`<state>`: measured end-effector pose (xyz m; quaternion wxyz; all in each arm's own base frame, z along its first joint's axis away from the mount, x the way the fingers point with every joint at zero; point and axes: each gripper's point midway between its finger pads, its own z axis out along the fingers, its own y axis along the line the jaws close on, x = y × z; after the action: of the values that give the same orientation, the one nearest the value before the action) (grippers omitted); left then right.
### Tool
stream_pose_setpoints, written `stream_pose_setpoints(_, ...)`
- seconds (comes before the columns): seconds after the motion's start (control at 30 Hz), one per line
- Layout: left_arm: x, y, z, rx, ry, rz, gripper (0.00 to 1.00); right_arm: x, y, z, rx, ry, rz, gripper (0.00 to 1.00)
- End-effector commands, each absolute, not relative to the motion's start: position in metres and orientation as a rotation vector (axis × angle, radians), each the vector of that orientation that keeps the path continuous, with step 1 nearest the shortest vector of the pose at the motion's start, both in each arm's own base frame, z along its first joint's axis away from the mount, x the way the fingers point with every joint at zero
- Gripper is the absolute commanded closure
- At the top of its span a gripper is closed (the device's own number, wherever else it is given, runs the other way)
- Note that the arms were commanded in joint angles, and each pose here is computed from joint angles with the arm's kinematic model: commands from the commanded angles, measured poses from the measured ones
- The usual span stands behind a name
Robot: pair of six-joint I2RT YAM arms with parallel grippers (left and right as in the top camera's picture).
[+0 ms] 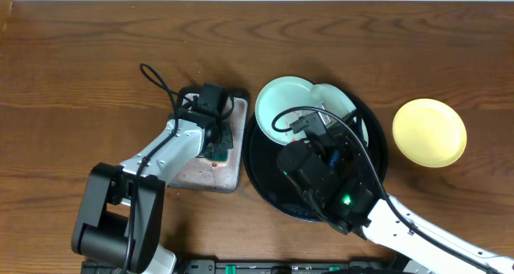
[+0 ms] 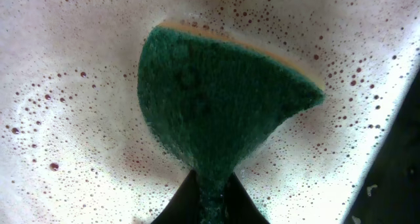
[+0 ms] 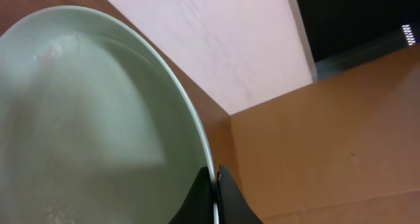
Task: Clean dirty plates on tray and stack at the side
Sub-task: 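Carry the pale green plate right and stack it on the yellow plate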
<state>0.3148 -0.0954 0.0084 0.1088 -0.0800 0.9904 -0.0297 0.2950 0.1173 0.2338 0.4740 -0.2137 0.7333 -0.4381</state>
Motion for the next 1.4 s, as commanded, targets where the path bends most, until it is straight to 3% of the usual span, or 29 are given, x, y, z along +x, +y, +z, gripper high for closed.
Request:
stream_pose_setpoints(0.0,0.292,-0.090,-0.016,-0.254,3.010,-0.053,0.90,0.294,0.114,0.248,-0.491,1.764,-1.124,0.99)
stream_pose_setpoints(0.2,0.292,-0.090,-0.016,-0.253,3.010,-0.053,0.90,0.295,0.117,0.245,-0.502,1.774,-1.099,0.99)
stream_pose_setpoints(0.4,0.291,-0.089,-0.016,-0.253,3.013,-0.051,0.90,0.310,0.112,0.206,-0.426,1.958,-0.816,0.99)
stream_pose_setpoints(0.7,0.291,-0.089,-0.016,-0.253,3.015,-0.050,0.90,0.335,0.013,0.145,0.202,2.330,-0.391,0.99)
stream_pose_setpoints(0.9,0.291,-0.089,-0.016,-0.253,3.015,-0.050,0.90,0.329,-0.062,0.122,0.741,2.370,-0.096,0.99)
stream_pose_setpoints(1.07,0.291,-0.089,-0.016,-0.253,3.015,-0.050,0.90,0.309,-0.116,0.106,1.051,2.333,-0.035,0.99)
stream_pose_setpoints(1.37,0.291,-0.089,-0.016,-0.253,3.014,-0.050,0.90,0.286,-0.165,0.083,1.315,2.280,-0.034,0.99)
